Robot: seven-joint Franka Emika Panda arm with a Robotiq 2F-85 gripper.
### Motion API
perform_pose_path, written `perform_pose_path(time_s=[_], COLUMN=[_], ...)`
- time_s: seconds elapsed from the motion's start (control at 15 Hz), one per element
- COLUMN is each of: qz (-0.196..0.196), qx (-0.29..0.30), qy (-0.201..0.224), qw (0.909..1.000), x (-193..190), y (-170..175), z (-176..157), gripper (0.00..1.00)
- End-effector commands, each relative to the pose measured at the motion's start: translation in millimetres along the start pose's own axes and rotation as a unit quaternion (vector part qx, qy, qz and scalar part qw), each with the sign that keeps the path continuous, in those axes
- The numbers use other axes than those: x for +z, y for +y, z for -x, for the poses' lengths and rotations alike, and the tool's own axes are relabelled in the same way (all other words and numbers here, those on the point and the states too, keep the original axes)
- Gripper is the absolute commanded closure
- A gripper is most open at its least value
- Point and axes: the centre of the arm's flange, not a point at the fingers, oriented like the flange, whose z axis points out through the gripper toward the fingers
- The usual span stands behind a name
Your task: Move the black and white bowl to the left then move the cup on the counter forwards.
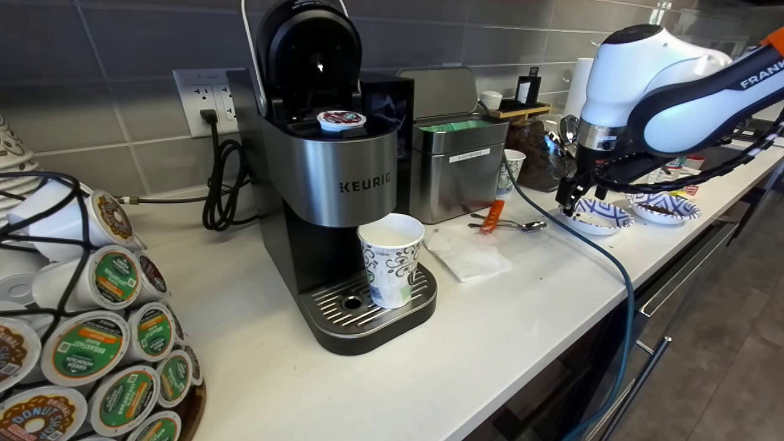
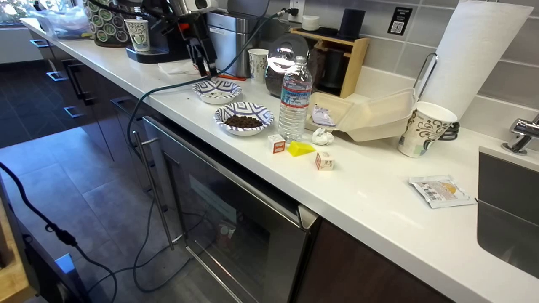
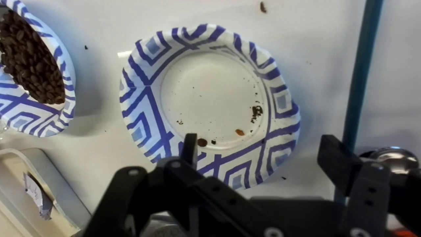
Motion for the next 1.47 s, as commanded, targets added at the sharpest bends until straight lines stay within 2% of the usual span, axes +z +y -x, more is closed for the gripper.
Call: perform_pose_path(time_s=[0.0, 0.07, 0.13, 0.6, 0.73, 0.87, 1.07, 1.2, 1.4], qz=[0.004, 0.001, 0.000, 0.002, 0.002, -0.005, -0.009, 0.003, -0.004], qx=[0.002, -0.001, -0.003, -0.009, -0.008, -0.008, -0.026, -0.044, -0.099], qy=[0.007, 0.005, 0.004, 0.009, 0.008, 0.005, 0.029, 0.051, 0.067], qw=[1.0000, 1.0000, 1.0000, 0.9999, 0.9999, 0.9999, 0.9992, 0.9977, 0.9928], x=[21.8, 23.4, 23.4, 15.4, 15.5, 4.7, -36.7, -66.5, -103.8], y=[-12.0, -15.1, -17.8, -26.7, -26.9, -24.8, -29.4, -39.9, -74.3], z=[-8.1, -7.3, -6.7, -4.0, -4.5, -1.7, 14.1, 27.0, 44.0], gripper=[0.20, 0.22, 0.41, 0.96, 1.00, 0.98, 1.00, 0.99, 0.99])
